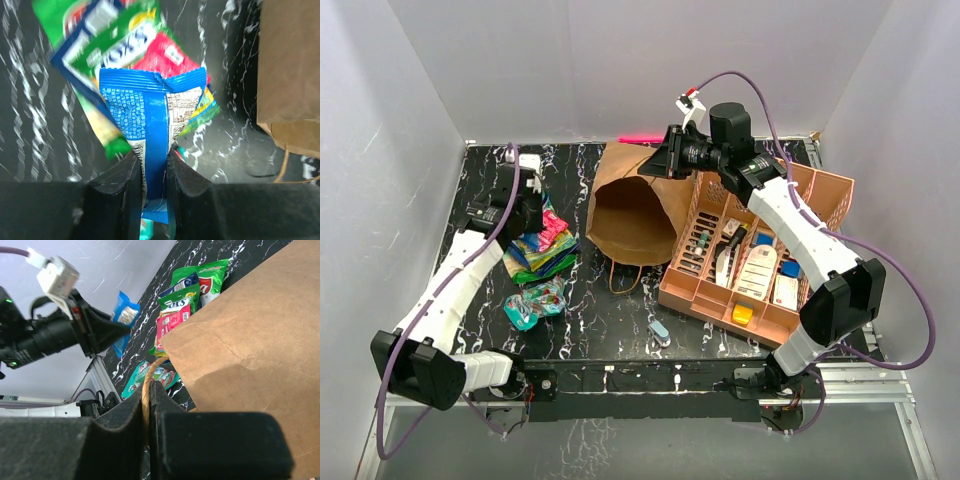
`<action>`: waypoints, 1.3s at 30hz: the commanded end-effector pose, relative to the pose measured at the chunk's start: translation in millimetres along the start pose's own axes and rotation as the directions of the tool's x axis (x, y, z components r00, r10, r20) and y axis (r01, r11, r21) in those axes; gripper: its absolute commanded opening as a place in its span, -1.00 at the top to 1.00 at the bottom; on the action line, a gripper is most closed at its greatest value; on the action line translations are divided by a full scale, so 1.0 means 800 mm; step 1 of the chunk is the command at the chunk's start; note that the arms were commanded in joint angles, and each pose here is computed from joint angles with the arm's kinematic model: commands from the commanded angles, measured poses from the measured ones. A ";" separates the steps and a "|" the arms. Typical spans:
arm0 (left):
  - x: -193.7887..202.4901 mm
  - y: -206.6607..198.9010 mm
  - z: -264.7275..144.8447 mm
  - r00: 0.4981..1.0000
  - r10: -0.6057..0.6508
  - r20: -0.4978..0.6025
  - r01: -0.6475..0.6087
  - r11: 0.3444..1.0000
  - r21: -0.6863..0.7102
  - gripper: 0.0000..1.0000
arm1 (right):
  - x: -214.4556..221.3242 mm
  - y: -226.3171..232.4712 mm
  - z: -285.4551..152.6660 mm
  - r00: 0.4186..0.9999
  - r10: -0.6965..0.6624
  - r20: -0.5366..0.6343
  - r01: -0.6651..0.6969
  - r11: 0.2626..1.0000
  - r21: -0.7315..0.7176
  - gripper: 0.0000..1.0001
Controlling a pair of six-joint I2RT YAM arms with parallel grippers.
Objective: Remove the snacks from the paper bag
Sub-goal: Place the snack at the center of the board.
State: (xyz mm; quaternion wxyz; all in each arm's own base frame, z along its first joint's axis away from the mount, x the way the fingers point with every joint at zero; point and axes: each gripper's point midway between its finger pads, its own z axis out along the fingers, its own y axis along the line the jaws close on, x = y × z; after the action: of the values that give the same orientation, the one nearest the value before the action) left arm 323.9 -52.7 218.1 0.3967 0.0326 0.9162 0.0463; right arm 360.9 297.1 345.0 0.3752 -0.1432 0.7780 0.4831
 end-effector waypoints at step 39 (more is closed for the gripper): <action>0.026 -0.101 -0.052 0.584 -0.805 -0.104 0.740 0.475 0.476 -0.54 | -0.028 0.042 -0.021 0.995 -0.045 0.088 0.053 0.995 -0.090 0.85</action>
State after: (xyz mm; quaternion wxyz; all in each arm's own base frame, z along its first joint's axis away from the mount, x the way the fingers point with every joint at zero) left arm 261.1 -67.9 179.6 0.3470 -0.5496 0.7298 -0.2118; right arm 355.7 299.6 334.7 0.3560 -0.1327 0.7790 0.4988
